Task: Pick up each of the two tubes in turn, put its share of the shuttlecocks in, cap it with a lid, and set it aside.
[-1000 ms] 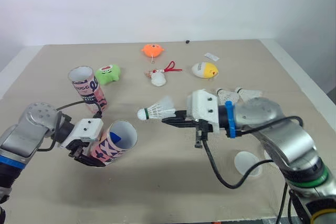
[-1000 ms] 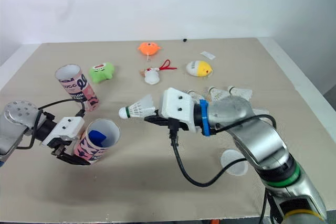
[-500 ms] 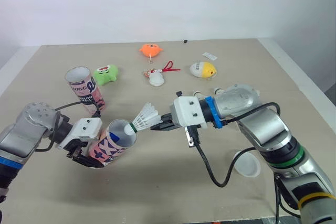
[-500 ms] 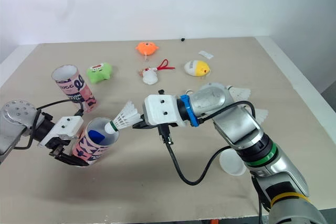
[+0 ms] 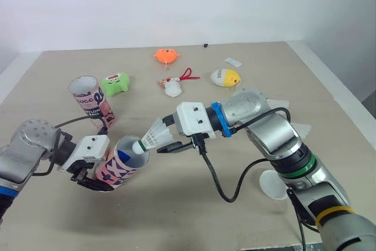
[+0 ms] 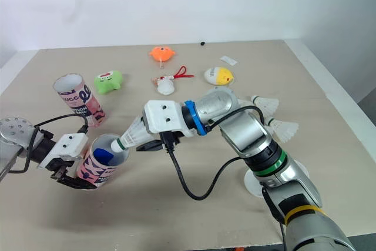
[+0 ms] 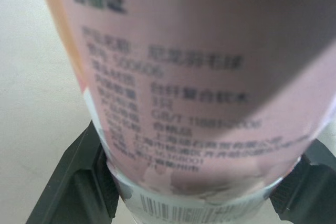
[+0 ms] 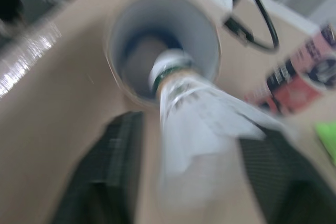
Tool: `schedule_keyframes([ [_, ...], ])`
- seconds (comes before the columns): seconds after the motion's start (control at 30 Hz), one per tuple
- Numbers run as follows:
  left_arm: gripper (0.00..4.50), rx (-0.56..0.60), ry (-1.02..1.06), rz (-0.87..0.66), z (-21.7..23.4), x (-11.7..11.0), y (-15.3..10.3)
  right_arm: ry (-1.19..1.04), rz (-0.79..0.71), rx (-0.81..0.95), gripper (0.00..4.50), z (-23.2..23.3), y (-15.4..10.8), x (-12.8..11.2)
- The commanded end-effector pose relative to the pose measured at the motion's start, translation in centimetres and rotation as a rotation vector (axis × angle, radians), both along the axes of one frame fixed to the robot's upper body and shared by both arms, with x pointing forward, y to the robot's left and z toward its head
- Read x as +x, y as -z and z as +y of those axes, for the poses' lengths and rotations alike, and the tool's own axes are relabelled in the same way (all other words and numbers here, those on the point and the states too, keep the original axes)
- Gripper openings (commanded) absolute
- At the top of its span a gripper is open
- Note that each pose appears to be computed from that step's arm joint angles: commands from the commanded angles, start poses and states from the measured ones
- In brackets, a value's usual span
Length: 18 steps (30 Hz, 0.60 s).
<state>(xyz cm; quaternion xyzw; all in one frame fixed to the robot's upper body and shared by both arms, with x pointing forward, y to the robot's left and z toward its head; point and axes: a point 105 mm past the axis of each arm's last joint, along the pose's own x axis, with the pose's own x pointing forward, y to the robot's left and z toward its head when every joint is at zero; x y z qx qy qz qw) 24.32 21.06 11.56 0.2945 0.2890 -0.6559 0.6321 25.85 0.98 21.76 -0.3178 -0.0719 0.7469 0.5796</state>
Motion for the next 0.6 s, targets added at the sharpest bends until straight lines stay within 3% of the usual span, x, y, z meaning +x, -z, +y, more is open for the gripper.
schedule_keyframes([
  [0.03,2.93,0.036,0.000,0.128,0.1,-1.4,3.2,-0.081,0.008,0.070,4.49,-0.3,-2.8,-1.8],
  [0.27,2.93,0.032,0.018,0.118,-0.1,-0.9,3.2,-0.102,0.097,0.082,4.49,-0.6,-3.1,-2.5],
  [0.43,2.93,0.029,0.031,0.111,-0.6,-0.6,3.2,-0.017,0.164,0.104,4.49,-2.2,-3.4,-0.9],
  [0.53,2.93,0.027,0.039,0.117,-0.9,-0.7,3.1,0.316,0.199,0.180,4.49,-6.0,-2.4,3.0],
  [0.6,2.93,0.031,0.045,0.127,-0.9,-1.0,3.2,0.503,0.233,0.224,4.49,-8.3,-1.0,3.8],
])
